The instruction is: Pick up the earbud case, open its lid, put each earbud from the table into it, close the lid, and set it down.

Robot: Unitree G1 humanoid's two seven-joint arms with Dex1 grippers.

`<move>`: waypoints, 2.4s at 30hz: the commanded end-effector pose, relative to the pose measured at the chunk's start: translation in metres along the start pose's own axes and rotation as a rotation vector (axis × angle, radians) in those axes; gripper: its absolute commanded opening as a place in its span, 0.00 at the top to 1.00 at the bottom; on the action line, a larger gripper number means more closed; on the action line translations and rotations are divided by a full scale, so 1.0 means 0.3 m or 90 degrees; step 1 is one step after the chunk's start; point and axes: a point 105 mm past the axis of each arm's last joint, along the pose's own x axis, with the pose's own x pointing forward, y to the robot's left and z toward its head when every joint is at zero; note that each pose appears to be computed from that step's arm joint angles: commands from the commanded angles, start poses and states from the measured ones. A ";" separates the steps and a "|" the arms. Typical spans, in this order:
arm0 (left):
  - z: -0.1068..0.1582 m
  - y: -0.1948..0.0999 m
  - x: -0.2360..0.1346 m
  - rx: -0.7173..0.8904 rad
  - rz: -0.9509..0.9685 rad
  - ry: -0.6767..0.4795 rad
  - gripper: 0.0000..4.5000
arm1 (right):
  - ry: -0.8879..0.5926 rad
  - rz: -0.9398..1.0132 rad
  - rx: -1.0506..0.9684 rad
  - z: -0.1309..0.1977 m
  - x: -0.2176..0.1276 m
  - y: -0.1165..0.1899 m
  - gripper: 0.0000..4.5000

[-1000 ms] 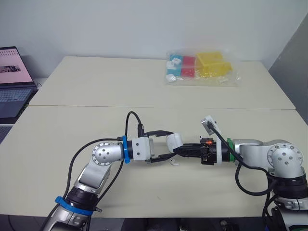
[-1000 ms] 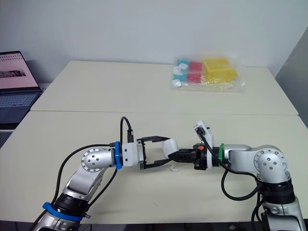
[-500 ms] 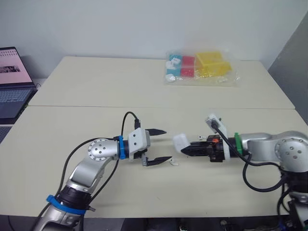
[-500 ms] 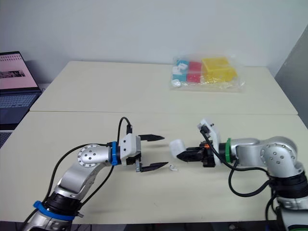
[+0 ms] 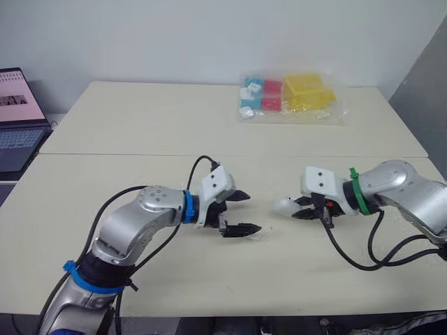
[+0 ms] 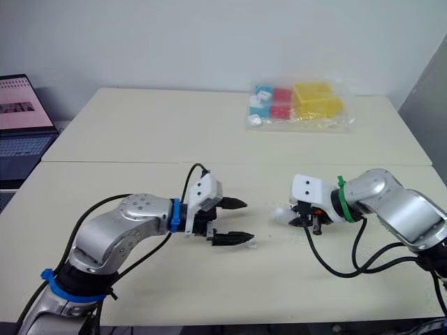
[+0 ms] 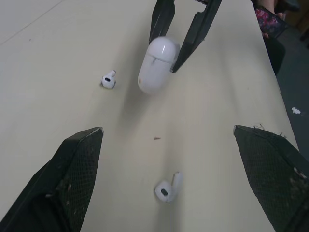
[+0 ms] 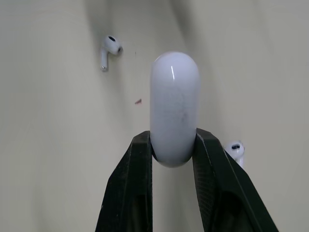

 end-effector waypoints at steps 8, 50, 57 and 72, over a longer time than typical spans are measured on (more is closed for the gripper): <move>0.039 0.020 0.073 0.052 0.011 -0.007 0.00 | -0.050 0.021 -0.033 0.101 -0.010 -0.008 0.84; 0.045 0.020 0.082 0.053 -0.018 -0.042 0.82 | -0.046 0.027 -0.050 0.098 -0.046 0.004 0.37; 0.047 0.008 0.044 0.023 -0.038 -0.180 0.82 | -0.054 -0.055 -0.140 0.079 -0.170 -0.034 0.06; 0.053 0.015 0.040 0.054 0.004 -0.273 0.82 | -0.219 -0.159 -0.181 0.208 -0.101 -0.030 0.06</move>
